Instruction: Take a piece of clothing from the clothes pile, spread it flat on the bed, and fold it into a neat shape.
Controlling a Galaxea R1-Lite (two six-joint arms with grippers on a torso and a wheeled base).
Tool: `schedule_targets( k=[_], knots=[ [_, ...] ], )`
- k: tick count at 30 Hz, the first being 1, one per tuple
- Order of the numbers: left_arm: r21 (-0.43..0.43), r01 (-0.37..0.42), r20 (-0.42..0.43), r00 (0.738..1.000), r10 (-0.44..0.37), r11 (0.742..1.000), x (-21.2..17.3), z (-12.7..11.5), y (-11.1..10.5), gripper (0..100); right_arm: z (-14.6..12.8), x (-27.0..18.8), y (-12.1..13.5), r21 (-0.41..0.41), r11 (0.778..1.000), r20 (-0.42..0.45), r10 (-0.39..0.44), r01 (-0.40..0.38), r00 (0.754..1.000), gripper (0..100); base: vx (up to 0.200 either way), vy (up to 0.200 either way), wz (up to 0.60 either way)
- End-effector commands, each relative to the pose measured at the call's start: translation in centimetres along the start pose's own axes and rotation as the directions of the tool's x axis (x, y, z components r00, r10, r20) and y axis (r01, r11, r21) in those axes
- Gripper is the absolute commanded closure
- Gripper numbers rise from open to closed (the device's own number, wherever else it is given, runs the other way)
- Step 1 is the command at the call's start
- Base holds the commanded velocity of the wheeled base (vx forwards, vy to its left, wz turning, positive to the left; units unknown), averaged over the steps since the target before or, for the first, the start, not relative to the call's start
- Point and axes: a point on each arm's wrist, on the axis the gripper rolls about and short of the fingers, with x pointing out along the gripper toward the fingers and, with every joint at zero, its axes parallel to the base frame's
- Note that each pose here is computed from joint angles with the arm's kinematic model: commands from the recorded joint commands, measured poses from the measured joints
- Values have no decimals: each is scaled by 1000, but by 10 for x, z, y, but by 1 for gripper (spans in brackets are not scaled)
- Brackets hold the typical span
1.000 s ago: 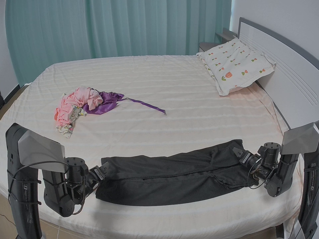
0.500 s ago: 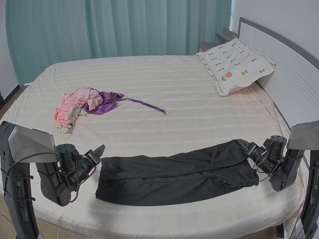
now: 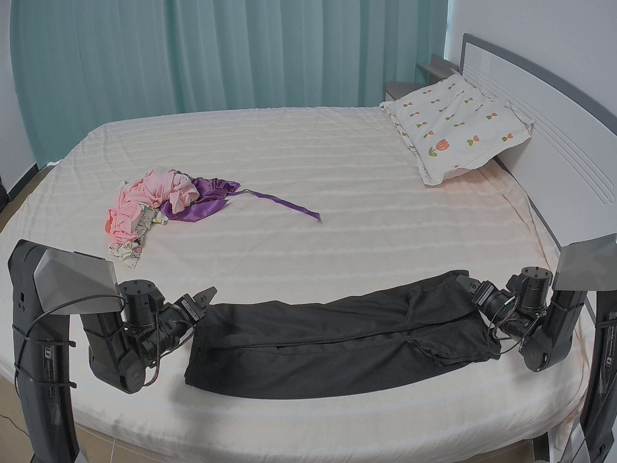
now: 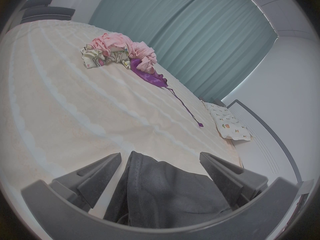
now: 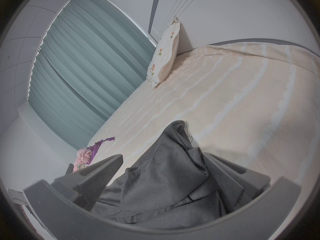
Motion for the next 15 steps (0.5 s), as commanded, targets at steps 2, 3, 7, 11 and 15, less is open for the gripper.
schedule_targets(
  k=[2, 3, 7, 11, 15],
  knots=[
    [-4, -8, -15, 1000, 7, 1000, 10, -4, 5, 0, -2, 2, 0, -1, 1000, -5, 3, -3, 1000, 0, 0, 0, 0],
    [-4, -12, -19, 1000, 12, 1000, 11, -5, 6, 0, -3, 1, 0, -2, 1000, -8, 1, -1, 1000, 0, 0, 0, 0],
    [-5, -22, -29, 999, 22, 1000, 18, -8, 10, 0, -4, 2, -1, -1, 1000, -11, 0, 0, 1000, 0, 0, 0, 0],
    [-6, -31, -39, 999, 31, 999, 21, -9, 11, 0, -5, 3, 0, -1, 1000, -12, 1, -1, 1000, 0, 0, 0, 0],
    [-9, -40, -20, 999, 40, 999, 22, -5, 13, 100, -4, 3, 0, -1, 1000, -11, 2, -2, 1000, 0, 0, 0, 0]
  ],
)
